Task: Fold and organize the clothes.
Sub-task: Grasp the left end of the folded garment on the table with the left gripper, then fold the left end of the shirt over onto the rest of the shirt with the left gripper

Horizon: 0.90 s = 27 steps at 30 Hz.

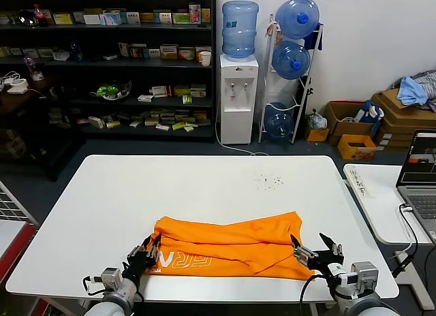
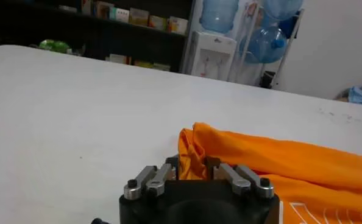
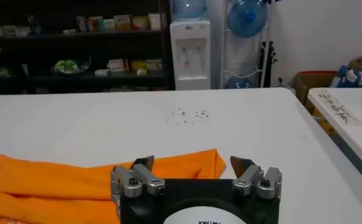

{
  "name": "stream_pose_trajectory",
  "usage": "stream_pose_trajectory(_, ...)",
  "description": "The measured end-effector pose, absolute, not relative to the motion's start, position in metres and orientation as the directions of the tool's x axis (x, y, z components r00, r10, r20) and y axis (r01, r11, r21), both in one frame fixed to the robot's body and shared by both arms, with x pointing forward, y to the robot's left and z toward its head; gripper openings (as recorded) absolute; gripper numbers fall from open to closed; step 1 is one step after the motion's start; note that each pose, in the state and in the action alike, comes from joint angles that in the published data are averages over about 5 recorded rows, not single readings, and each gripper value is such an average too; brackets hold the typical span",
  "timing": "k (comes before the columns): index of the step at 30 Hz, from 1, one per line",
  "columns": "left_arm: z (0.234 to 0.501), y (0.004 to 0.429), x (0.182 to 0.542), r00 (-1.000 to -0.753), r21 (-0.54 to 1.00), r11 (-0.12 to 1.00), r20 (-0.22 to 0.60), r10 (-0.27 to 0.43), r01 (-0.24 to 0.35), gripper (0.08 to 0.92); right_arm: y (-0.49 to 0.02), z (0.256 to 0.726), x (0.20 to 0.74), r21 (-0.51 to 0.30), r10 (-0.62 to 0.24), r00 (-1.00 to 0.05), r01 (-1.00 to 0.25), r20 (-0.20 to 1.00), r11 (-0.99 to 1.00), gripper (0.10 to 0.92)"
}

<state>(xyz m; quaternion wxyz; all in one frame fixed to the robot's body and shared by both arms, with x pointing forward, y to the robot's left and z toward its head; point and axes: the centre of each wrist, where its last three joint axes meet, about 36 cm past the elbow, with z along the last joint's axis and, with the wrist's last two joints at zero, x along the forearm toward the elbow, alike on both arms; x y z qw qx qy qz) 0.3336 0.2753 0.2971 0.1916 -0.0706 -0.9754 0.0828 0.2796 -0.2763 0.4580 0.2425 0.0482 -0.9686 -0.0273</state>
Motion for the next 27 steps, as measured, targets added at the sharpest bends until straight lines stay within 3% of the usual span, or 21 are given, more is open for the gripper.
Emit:
stream_pose_trajectory(6, 0.298, 0.276, 0.332, -0.921, -0.186, 0.977, 0.354, 0.164, 0.102, 0.147, -0.274, 0.456, 0.279, 0.080, -0.111, -0.877, -0.083, 0.468, 0.993, 0.823)
stream_pose_trajectory(9, 0.299, 0.278, 0.331, -0.923, -0.179, 0.979, 0.350, 0.158, 0.100, 0.115, -0.274, 0.456, 0.279, 0.082, -0.112, -0.876, -0.083, 0.469, 0.993, 0.823)
stream_pose_trajectory(27, 0.334, 0.322, 0.329, -0.957, -0.029, 0.997, 0.280, 0.079, 0.074, 0.115, -0.268, 0.453, 0.284, 0.096, -0.128, -0.880, -0.095, 0.457, 0.991, 0.823)
